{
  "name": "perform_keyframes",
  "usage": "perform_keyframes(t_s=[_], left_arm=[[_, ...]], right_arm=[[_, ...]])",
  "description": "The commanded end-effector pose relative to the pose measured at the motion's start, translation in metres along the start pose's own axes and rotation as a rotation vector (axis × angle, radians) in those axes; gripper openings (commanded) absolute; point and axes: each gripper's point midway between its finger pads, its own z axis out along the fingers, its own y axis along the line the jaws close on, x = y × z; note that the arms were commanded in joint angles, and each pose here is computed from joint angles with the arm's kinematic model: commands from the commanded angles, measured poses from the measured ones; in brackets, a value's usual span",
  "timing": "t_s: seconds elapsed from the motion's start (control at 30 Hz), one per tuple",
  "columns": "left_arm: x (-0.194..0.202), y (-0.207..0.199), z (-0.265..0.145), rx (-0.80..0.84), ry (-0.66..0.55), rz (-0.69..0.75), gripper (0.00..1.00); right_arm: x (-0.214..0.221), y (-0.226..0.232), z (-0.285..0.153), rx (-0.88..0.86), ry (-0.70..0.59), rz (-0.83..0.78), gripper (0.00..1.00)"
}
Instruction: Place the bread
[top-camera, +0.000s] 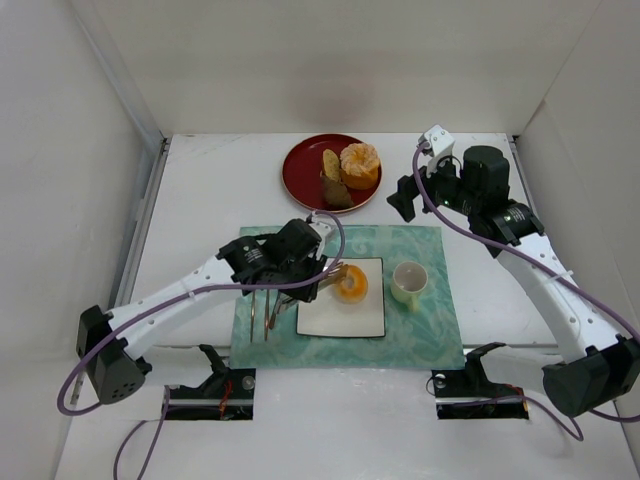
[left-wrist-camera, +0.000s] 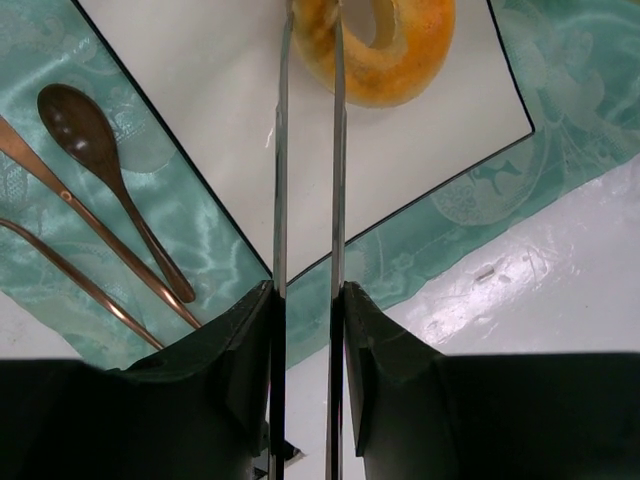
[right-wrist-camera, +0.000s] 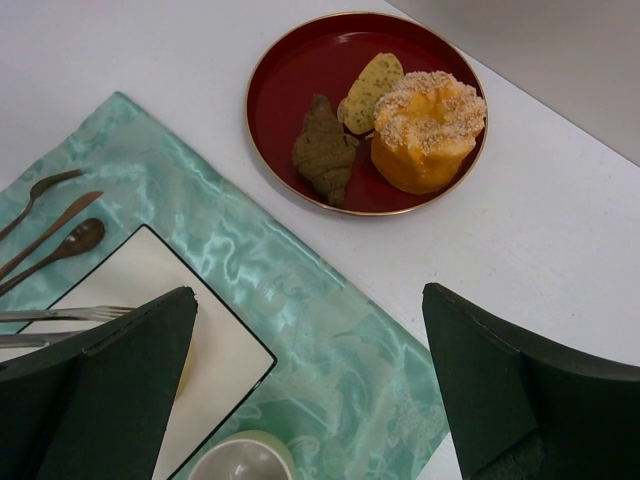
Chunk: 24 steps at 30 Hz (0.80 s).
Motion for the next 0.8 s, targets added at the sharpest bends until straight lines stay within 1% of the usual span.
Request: perform_keyframes(t_s=[0.0,0.13,0.23,0.27,0.3,0.4,0.5,0.57,0.67,0.77], left_arm=[[0.005,0.004,0.007,-0.025,0.007,-0.015,0.28],[0.01,0.008,0.01,-0.047,0.028,-0.023,0.37],[0.01,0.01,0.013,-0.059,0.032,-0.023,0.4],[0.01,0.01,0.013,-0.059,0.032,-0.023,0.44],[0.01,0.01,0.013,-0.059,0.032,-0.023,0.45],[0.012,0.012,0.012,-0.071,0.036,-0.031,0.47],[0.005,0.014,0.003,-0.092,-0.013,-0.047,0.47],[-0.006,0.009,-0.011,-0.065,-0.068,-0.051,0.47],[-0.013,0.003,-0.022,-0.032,-0.106,-0.062,0.45],[-0.013,-0.002,-0.031,0.008,-0.121,-0.062,0.44]], right_arm=[[-0.022,-0.001,-0.008,0.02,-0.079,-0.027,1.0],[-0.022,-0.001,-0.008,0.02,-0.079,-0.027,1.0],[-0.022,-0.001,-0.008,0.02,-0.079,-0.027,1.0],[-0.022,-0.001,-0.008,0.02,-0.079,-0.027,1.0],[-0.022,-0.001,-0.008,0.02,-0.079,-0.027,1.0],[-0.022,-0.001,-0.008,0.02,-0.079,-0.027,1.0],[-0.022,-0.001,-0.008,0.02,-0.079,-0.027,1.0],[-0.022,-0.001,-0.008,0.02,-0.079,-0.027,1.0],[-0.022,-0.001,-0.008,0.02,-0.079,-0.027,1.0],[-0.022,-0.001,-0.008,0.02,-0.079,-0.027,1.0]])
